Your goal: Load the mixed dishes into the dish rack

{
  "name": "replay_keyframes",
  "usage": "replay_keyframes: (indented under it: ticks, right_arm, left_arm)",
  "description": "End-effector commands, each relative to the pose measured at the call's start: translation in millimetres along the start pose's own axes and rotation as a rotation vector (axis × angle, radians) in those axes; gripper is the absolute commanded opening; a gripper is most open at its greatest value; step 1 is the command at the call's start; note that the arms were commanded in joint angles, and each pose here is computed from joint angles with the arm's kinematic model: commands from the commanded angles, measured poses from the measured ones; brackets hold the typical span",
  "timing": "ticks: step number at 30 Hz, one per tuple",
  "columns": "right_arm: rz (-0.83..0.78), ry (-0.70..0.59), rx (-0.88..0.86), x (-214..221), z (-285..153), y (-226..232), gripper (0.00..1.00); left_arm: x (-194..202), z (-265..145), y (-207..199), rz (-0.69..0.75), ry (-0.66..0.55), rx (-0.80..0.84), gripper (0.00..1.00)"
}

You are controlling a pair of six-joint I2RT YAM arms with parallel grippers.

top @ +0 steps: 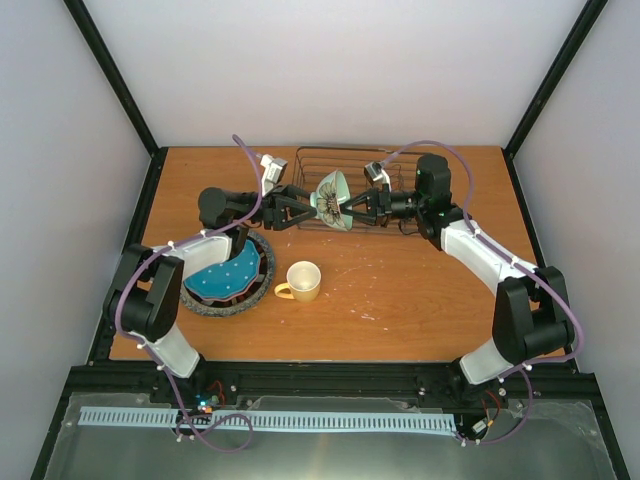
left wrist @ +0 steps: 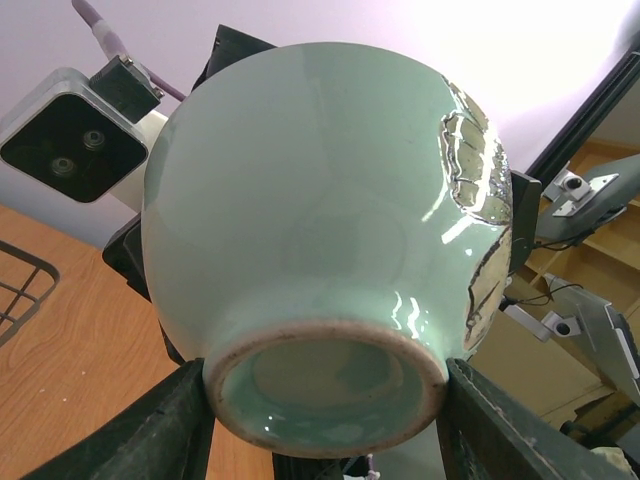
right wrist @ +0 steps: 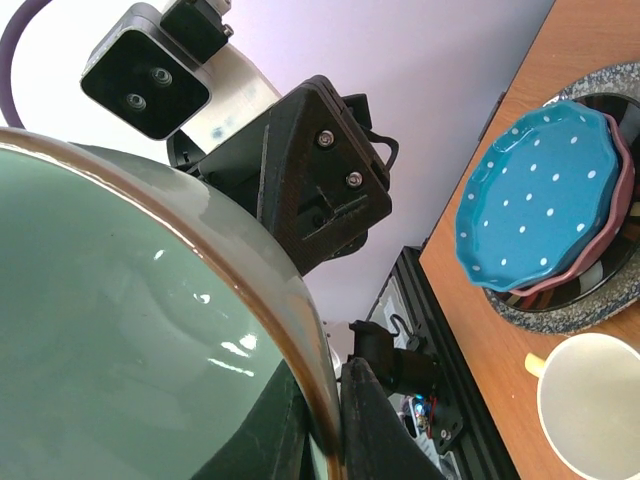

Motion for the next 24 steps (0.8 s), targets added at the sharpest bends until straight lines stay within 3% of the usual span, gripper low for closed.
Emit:
replay_keyframes:
  ticks: [1, 24]
  right_arm:
    - [-0.002, 0.098, -0.030, 20, 17, -2, 0.03]
    - [0.018, 0.040, 0.029, -22, 22, -39, 0.17]
  left_arm:
    - [-21, 11, 1, 0.034, -0.107, -0.015, 0.01]
    - [-49, 7, 35, 0.024, -0.089, -0.103, 0.00]
Point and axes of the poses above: each gripper's point midway between its finger pads, its own z axis out along the fingers, its own y axis along the line the jaws close on, x = y × z, the point moved 7 cm from there along -z, back along the fingers
